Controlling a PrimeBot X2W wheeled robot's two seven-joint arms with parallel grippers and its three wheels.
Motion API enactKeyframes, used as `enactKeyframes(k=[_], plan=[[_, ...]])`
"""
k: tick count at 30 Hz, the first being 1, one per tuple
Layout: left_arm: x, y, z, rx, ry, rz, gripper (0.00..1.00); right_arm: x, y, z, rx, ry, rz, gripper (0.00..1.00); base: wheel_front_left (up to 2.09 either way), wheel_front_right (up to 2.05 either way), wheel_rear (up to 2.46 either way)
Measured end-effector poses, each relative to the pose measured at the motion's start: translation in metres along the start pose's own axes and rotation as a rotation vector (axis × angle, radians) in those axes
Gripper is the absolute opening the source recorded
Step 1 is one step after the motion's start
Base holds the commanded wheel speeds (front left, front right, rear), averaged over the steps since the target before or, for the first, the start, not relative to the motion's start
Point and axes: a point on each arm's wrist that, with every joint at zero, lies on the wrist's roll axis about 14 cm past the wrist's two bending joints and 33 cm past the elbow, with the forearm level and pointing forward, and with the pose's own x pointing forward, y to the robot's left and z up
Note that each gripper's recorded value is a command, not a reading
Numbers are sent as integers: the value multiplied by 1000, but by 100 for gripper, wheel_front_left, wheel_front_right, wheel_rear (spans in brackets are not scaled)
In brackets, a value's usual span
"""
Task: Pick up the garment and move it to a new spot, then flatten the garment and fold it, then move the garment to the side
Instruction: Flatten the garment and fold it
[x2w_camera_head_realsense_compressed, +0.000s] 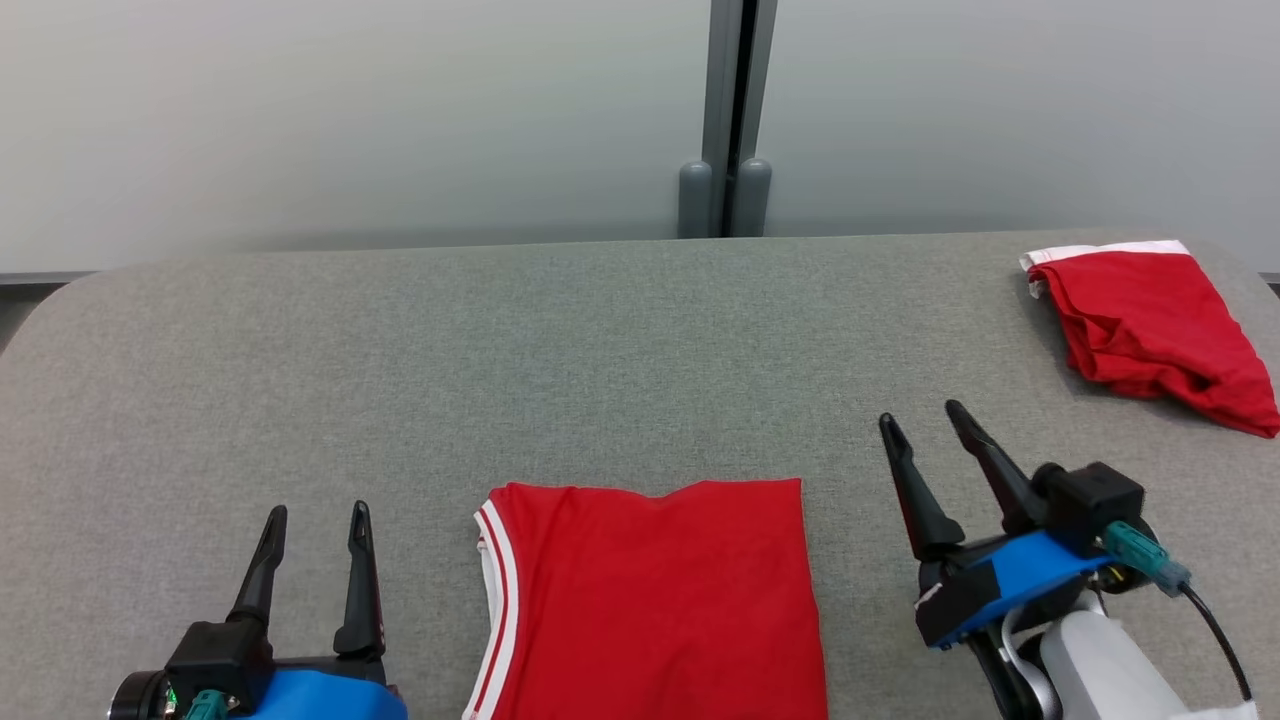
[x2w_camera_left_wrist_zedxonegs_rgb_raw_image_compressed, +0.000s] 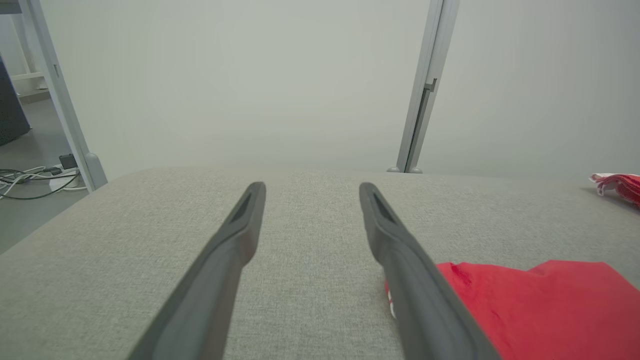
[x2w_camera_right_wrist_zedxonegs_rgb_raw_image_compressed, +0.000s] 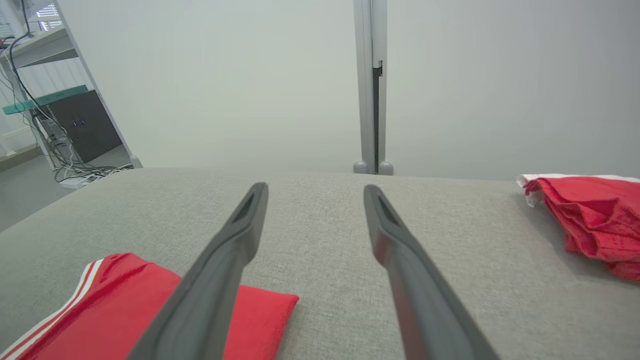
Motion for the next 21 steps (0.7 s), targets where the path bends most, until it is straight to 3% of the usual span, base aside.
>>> enactKeyframes(k=[12,21], plan=[[-4,-12,7,7,-23,-37,100,-58,-25,17,-34,-84,-130,100,0,0,0],[-15,-1,9,26,-30,-7,100,-85,-33,10,-15,-80,-202,100,0,0,0]])
